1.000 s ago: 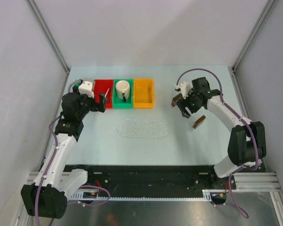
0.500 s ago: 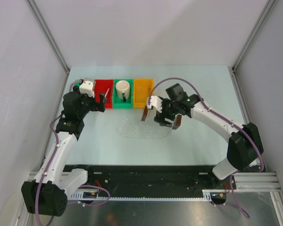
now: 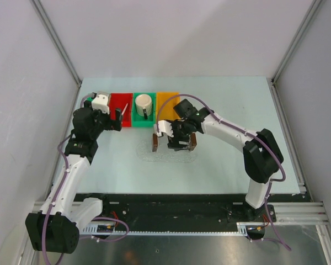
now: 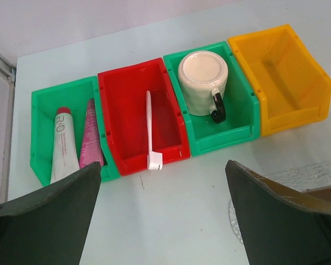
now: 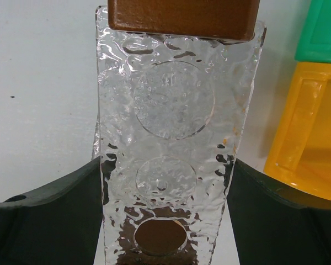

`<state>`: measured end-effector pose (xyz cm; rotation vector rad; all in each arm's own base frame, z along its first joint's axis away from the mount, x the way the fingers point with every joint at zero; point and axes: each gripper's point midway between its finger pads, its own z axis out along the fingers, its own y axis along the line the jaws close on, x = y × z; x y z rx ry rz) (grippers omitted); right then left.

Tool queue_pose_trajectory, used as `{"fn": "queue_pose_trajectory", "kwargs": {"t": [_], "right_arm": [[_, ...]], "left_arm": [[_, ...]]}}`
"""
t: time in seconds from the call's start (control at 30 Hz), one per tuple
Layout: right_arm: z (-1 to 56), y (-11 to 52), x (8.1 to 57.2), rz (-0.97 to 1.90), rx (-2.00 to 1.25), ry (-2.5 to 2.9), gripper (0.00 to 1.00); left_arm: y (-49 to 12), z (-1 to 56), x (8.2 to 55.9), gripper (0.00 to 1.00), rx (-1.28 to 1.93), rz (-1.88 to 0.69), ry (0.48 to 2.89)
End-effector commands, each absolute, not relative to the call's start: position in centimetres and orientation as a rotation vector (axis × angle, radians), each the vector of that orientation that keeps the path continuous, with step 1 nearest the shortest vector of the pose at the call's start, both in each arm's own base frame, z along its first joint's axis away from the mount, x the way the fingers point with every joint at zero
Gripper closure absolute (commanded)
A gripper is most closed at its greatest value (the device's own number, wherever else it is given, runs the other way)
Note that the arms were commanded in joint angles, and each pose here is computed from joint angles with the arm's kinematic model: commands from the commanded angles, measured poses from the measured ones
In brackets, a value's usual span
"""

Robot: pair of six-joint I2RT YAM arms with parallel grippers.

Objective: Prepare toiletry sets of a toothbrush and toothpaste on the tray

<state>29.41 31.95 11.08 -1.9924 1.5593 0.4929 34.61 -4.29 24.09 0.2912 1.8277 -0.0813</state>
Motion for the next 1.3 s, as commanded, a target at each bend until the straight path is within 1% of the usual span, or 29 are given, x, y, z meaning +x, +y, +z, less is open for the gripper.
{"fn": "queue_pose_trajectory", "kwargs": {"t": [0.0, 0.03, 0.23, 0.77, 1.27], "right_arm": [[12.6, 33.5, 30.5, 0.493, -1.995, 1.527, 0.73], [11.8, 33.5, 30.5, 0.497, -2.010, 1.558, 0.72], [10.8, 33.1, 30.3, 0.513, -2.028, 1.656, 0.72], [8.5, 32.4, 30.0, 0.467, -1.942, 1.843, 0.72], [6.7, 32.7, 29.1, 0.483, -1.951, 1.875, 0.71]], "left_arm": [[-3.9, 26.4, 34.7, 0.00, 0.342, -0.038, 1.756], [-3.9, 26.4, 34.8, 0.00, 0.340, -0.039, 1.756], [-4.1, 26.8, 34.6, 0.00, 0.347, -0.050, 1.746], [-4.6, 26.9, 34.3, 0.00, 0.360, -0.072, 1.736], [-4.8, 26.7, 34.0, 0.00, 0.371, -0.085, 1.735]]}}
